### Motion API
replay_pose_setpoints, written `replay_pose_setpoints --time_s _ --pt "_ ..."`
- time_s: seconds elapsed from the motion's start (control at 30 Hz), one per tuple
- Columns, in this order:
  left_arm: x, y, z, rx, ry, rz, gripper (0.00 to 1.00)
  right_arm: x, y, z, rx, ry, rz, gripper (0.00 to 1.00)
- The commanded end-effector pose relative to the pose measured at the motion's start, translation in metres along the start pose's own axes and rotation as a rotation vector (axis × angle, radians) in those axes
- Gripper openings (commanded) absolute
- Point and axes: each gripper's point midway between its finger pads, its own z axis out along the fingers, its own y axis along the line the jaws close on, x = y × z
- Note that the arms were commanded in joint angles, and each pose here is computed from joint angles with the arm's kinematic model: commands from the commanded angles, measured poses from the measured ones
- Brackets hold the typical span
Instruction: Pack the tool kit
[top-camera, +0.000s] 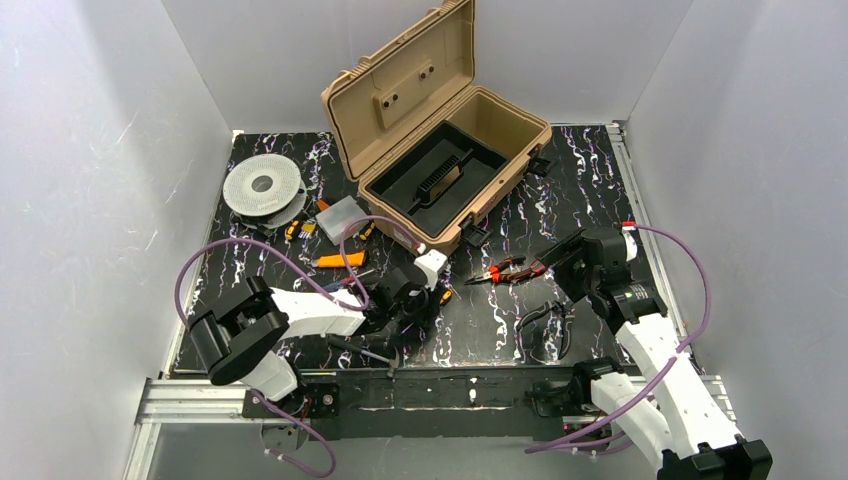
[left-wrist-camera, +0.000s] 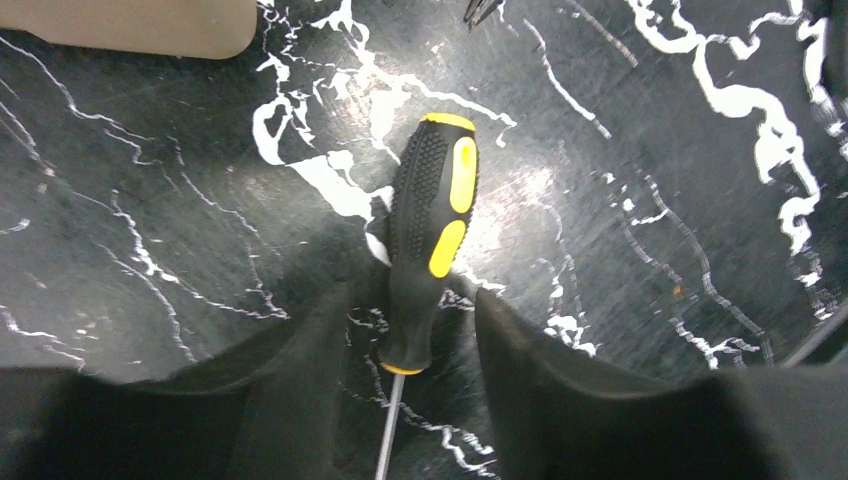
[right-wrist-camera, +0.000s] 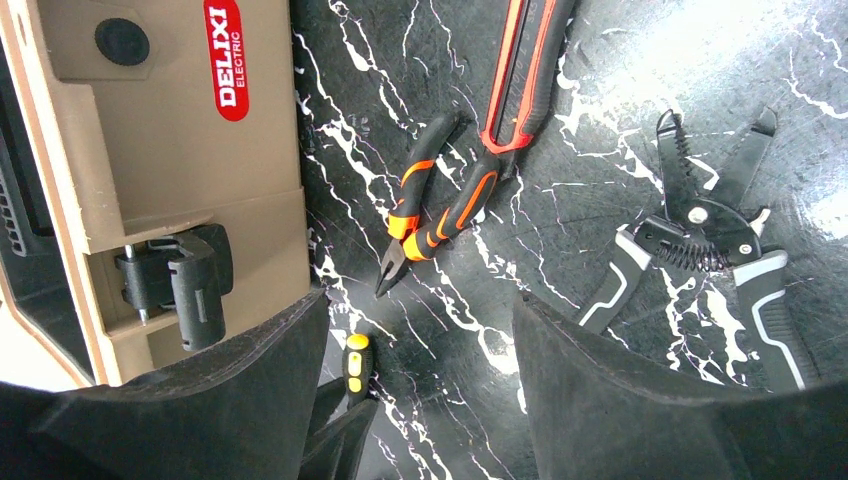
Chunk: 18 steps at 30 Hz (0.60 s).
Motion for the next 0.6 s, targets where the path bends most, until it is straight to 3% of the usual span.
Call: replay_pose_setpoints --time_s 0.0,0.1,0.13,0.3,0.57 --pt "0.018 -0.011 -0.001 0.038 0.032 -0.011 0.28 -0.012 0.007 -0.007 -0.02 -0.048 0.002 0.74" --pt "0.011 -0.013 -0.008 0.044 0.025 0.016 0.02 -0.013 0.009 -0.009 -0.03 -0.054 -0.003 0.74" --pt "0.007 -0.014 -0.011 0.045 0.018 0.024 0.0 -0.013 0.012 -0.01 -0.045 -0.054 -0.012 0.74" --pt "-0.026 -0.032 -0.038 0.136 -0.072 0.057 0.0 -0.001 0.043 -0.018 -0.22 0.028 -0.148 0.73" --pt "-0.085 -0.078 -0.095 0.368 -0.242 0.068 0.0 0.034 0.109 -0.07 -0.692 0.206 -0.382 0.75"
